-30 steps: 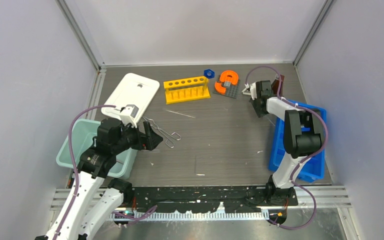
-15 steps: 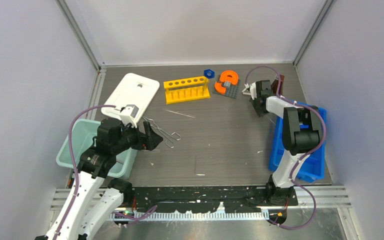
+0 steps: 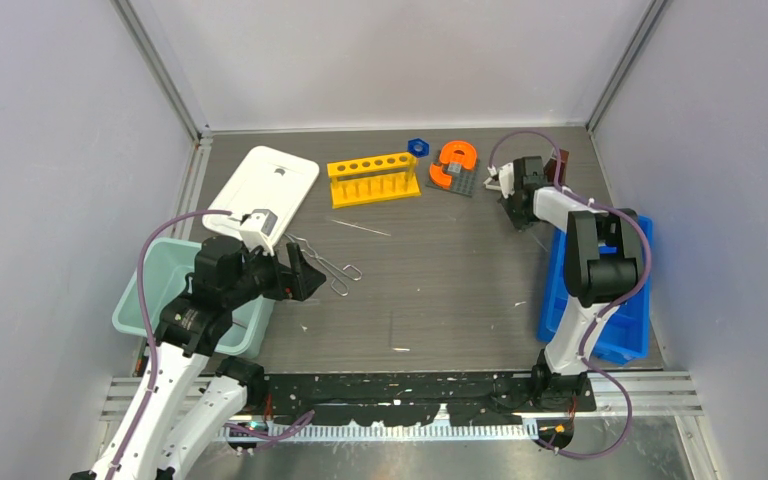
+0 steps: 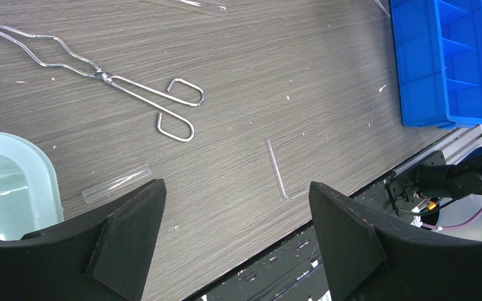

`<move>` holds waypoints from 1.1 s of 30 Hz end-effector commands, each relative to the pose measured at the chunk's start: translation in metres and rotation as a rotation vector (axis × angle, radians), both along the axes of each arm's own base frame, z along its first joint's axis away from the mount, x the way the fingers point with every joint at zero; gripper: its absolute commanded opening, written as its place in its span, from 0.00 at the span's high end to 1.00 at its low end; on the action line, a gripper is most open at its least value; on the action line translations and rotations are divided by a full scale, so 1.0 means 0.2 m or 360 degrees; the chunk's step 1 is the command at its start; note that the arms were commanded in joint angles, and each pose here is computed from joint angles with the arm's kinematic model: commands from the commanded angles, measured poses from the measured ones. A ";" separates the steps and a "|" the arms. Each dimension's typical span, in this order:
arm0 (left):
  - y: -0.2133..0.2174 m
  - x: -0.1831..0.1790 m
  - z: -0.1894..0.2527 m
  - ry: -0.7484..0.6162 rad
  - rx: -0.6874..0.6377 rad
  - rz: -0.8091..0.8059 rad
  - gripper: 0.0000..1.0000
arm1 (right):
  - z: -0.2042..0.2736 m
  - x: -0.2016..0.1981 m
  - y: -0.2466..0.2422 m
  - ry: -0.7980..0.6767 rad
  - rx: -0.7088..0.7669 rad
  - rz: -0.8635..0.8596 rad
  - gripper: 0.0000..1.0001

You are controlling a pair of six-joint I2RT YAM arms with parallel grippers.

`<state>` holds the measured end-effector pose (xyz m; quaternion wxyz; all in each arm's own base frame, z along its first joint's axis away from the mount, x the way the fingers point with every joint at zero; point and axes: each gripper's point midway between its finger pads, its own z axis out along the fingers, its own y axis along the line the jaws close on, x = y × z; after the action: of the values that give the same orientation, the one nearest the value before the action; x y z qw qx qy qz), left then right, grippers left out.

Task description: Organize the chemistry lab equipment

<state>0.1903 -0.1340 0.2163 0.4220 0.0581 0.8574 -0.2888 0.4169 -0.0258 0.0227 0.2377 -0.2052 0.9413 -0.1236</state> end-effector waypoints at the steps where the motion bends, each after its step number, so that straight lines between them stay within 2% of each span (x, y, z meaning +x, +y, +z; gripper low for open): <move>1: -0.01 0.01 0.02 -0.0040 -0.0005 -0.0025 0.13 | 0.04 -0.04 0.09 0.0084 0.0108 0.0120 0.99; 9: -0.01 0.01 0.02 -0.0034 -0.0005 -0.0028 0.13 | 0.17 -0.09 0.18 0.0064 0.0060 0.0228 1.00; 17: -0.01 0.01 0.01 -0.0030 -0.0006 -0.0028 0.13 | 0.45 -0.11 0.10 -0.0038 -0.0115 0.0205 0.99; 24: -0.02 0.01 0.01 -0.0026 -0.0011 -0.0033 0.13 | 0.72 -0.16 -0.13 -0.0193 -0.0408 -0.0010 0.99; 30: -0.02 0.01 0.00 -0.0004 -0.0007 -0.0034 0.13 | 0.84 -0.21 -0.39 -0.0258 -0.0547 -0.0235 0.99; 33: -0.02 0.02 -0.01 0.0010 -0.0004 -0.0036 0.13 | 0.87 -0.25 -0.48 -0.0263 -0.0520 -0.0297 0.99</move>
<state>0.1921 -0.1348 0.2122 0.4136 0.0570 0.8622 -0.2869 0.3735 -0.0916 0.1596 0.2445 -0.1786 0.9124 -0.2754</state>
